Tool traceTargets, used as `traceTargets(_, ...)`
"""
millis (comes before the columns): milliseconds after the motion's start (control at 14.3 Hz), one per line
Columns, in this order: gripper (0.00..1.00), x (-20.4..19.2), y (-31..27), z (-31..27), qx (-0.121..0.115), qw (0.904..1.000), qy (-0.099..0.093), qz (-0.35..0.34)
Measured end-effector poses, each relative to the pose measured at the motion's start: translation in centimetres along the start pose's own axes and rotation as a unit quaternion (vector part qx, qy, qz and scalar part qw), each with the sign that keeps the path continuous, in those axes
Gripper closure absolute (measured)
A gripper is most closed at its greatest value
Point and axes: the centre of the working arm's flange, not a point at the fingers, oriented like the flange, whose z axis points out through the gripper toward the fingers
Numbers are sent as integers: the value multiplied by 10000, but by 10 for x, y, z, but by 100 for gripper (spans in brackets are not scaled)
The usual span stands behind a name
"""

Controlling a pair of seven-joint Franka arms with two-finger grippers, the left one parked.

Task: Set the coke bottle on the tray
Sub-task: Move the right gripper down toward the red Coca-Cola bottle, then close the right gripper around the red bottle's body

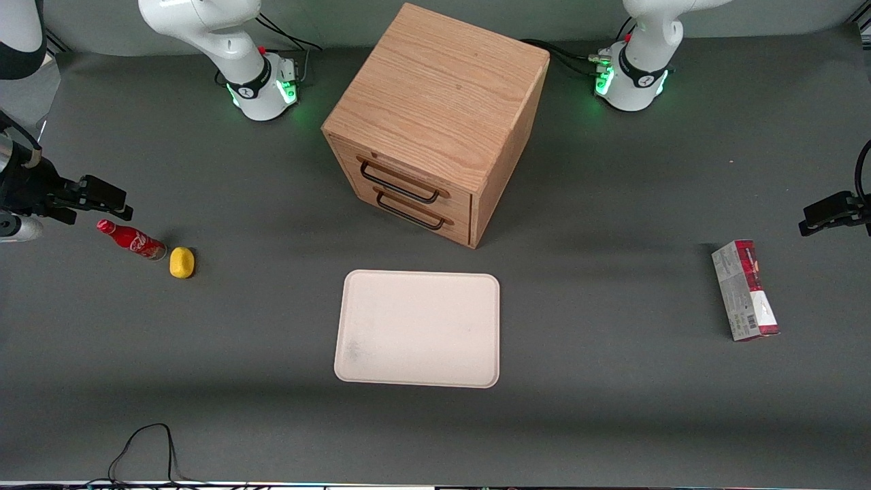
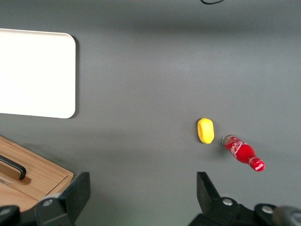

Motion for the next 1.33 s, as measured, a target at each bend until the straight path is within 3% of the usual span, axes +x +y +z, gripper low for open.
traceTargets(349, 0, -1, 6, 5, -38, 9999, -80, 56)
traceTargets(558, 0, -6, 37, 43, -166, 9983, -500, 265)
traceTargets(628, 0, -8, 59, 61, -162, 9979, -563, 274)
traceTargets(767, 0, -14, 112, 104, -133, 9985, -501, 164)
traceTargets(977, 0, -39, 181, 175, -170, 9995, -242, 104)
traceTargets(1186, 0, -68, 212, 237, -236, 9997, 26, -31)
traceTargets(1326, 0, -80, 212, 262, -186, 9998, 45, 0)
